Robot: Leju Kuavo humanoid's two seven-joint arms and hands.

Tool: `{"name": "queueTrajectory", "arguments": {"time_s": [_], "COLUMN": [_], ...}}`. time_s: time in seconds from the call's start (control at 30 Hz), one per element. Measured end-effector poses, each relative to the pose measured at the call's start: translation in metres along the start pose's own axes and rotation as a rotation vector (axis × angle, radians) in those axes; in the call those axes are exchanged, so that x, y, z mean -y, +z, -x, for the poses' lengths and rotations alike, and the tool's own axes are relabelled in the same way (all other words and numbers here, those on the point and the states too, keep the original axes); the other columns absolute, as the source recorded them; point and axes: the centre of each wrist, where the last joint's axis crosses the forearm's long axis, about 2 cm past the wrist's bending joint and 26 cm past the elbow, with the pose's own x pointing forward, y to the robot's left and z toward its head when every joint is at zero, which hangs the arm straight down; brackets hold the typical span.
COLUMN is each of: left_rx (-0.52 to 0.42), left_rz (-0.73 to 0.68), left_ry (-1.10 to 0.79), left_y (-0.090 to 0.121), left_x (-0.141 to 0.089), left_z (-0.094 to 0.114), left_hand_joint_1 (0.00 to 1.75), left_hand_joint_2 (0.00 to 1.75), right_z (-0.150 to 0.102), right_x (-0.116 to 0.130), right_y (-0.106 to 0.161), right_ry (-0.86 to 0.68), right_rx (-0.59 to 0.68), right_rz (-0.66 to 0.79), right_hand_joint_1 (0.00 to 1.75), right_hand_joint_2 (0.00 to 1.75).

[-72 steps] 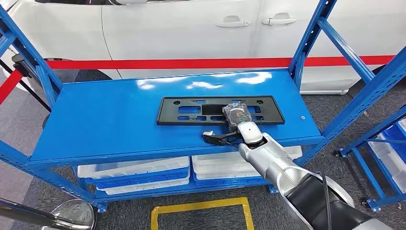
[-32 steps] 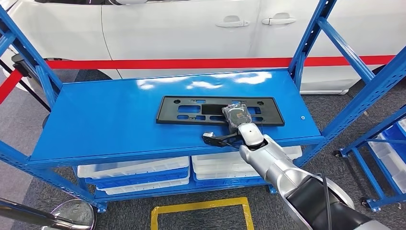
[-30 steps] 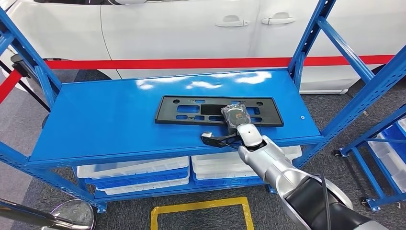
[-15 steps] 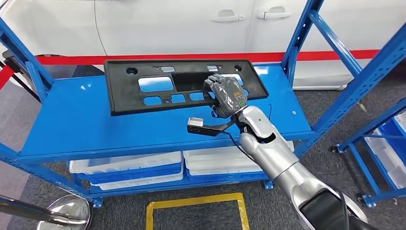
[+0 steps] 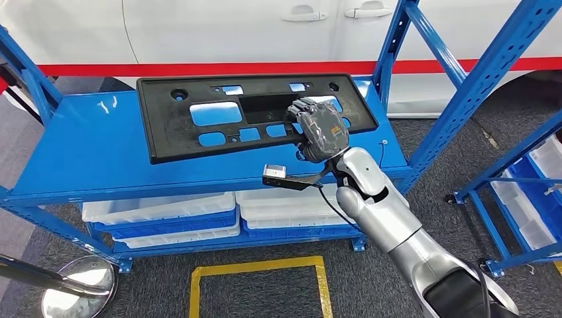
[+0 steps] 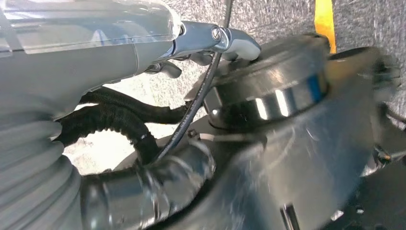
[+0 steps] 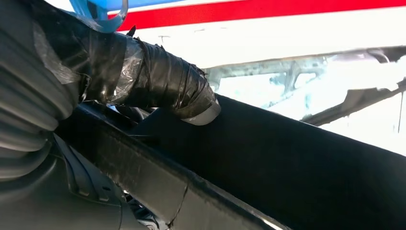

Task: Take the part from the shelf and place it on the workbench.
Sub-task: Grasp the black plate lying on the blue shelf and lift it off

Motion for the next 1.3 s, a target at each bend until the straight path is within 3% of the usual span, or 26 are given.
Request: {"name": "queueTrajectory", "arguments": {"time_s": [0.67,1.1,1.3], "left_rx": [0.0,0.219,0.258], "left_rz": [0.02,0.012,-0.016], "left_ry": [-0.065,-0.481,-0.52], "left_y": [0.004,0.012,0.014], "left_x": [0.0,-0.004,-0.006], "left_z": [0.005,0.012,0.008], "left_hand_joint_1": [0.0,0.0,0.0], "left_hand_joint_2": [1.75,1.75,1.75], "right_z": [0.007,0.007,0.007], "right_x": [0.006,0.013,0.014], "right_y": [0.004,-0.008,-0.006], "right_ry": [0.022,0.019,0.024], "right_rx": [0.004,0.003,0.002], "right_rz": [0.002,-0.014,-0.029], "right_hand_joint_1": [1.75,1.75,1.75], "right_hand_joint_2": [1.75,1.75,1.75]}}
